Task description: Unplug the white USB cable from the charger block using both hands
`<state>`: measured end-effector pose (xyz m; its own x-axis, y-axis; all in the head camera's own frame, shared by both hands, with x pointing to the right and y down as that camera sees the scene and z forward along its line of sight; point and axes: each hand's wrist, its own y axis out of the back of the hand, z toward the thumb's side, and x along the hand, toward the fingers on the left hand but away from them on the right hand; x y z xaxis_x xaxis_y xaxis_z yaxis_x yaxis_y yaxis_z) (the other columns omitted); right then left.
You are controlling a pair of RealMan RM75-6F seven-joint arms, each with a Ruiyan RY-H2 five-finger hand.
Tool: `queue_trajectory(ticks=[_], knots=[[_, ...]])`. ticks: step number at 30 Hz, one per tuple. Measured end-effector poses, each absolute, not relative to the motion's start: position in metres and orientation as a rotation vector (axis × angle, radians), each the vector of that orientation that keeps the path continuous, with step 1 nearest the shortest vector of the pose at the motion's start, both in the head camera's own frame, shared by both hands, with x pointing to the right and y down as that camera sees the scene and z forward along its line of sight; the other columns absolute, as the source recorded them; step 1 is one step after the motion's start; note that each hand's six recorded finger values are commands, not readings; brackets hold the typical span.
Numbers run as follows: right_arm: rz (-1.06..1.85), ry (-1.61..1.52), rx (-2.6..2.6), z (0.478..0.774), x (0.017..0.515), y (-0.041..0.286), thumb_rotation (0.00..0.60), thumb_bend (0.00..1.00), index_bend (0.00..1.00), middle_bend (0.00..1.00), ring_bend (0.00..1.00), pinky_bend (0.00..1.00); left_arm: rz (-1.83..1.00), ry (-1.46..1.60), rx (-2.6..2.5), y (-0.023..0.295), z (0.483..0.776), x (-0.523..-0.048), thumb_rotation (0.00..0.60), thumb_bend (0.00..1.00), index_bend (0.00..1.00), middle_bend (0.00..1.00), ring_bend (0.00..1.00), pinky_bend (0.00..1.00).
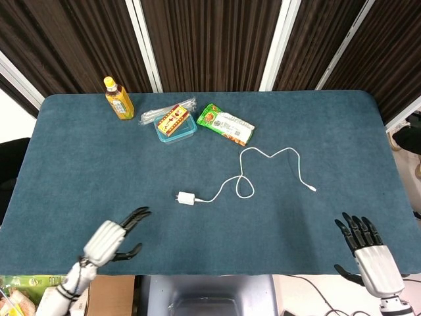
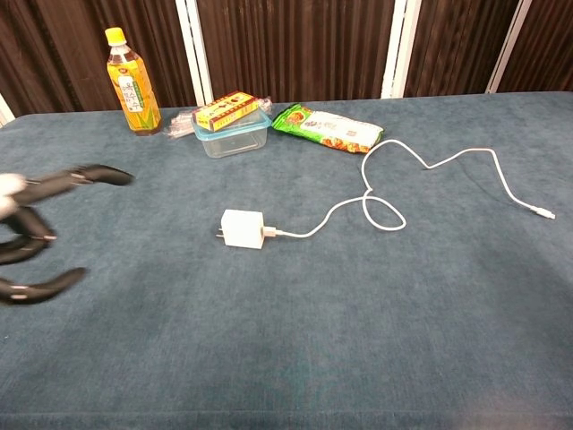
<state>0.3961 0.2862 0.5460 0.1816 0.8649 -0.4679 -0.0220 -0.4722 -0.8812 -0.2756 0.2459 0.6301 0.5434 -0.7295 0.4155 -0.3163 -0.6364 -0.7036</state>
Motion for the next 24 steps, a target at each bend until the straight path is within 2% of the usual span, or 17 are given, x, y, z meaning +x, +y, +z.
queue_trajectory(ticks=[12,24], knots=[[1.417,-0.792,-1.718,0.55,0.398,0.284,0.6,0.27,0.0,0.0,0.0,0.0,-1.053,0.701,-2.021,0.208,0.673,-0.166,0.6,0.41,0.11,0.11,0.94,1.0],[1.433,-0.801,-1.714,0.55,0.403,0.28,0.6,0.27,0.0,0.0,0.0,0.0,-1.231,0.624,-1.913,0.177,0.727,-0.131,0.6,0.4,0.15,0.18,0.94,1.0]])
